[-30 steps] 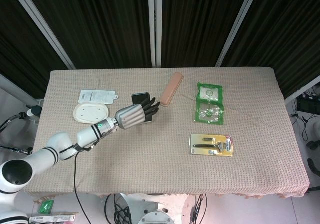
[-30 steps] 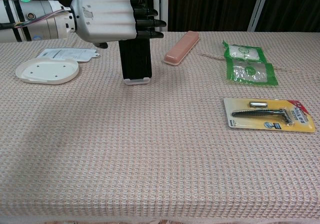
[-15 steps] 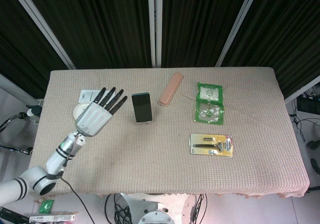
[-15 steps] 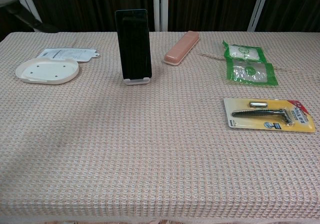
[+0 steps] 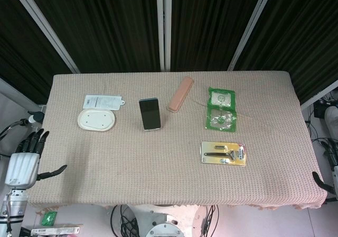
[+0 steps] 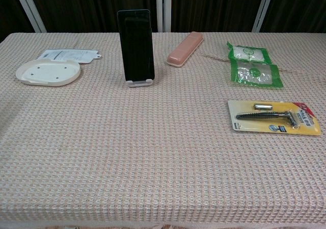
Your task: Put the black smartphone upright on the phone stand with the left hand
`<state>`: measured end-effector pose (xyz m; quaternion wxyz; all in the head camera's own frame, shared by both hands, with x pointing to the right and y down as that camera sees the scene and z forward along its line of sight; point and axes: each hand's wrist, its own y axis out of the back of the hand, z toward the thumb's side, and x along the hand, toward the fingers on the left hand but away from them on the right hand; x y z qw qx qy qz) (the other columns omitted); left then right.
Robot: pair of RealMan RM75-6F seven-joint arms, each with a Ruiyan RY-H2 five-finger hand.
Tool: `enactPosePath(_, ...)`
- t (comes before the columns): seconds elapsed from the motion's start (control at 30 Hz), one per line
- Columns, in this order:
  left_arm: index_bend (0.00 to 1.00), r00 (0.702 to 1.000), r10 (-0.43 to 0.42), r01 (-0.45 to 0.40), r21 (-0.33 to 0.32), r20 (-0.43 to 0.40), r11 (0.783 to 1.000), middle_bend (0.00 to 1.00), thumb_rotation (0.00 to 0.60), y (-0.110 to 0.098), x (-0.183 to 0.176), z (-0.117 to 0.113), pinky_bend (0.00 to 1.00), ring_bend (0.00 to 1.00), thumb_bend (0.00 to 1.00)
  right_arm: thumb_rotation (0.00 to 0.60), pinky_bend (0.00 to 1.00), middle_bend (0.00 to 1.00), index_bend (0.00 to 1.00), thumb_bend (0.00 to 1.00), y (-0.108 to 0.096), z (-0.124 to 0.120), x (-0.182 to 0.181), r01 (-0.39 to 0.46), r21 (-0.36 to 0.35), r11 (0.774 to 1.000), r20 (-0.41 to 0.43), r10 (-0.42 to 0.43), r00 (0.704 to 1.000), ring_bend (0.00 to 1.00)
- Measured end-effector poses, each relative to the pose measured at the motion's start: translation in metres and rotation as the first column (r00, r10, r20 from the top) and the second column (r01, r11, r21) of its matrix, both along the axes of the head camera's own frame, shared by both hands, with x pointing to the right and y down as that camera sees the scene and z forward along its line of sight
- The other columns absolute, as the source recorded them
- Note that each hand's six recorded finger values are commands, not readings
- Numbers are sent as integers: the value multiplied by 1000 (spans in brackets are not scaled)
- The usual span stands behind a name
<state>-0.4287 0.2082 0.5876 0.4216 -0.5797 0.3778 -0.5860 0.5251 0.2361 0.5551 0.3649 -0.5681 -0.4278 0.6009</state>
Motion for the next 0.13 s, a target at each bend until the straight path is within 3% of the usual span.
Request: enactPosePath(0.13, 36, 1000, 22, -22, -13, -2, 1000, 42, 177, 9, 0, 4, 205, 65, 33, 600, 0, 0, 0, 230, -2, 3, -5, 9, -1, 1000, 1, -9, 1000, 0)
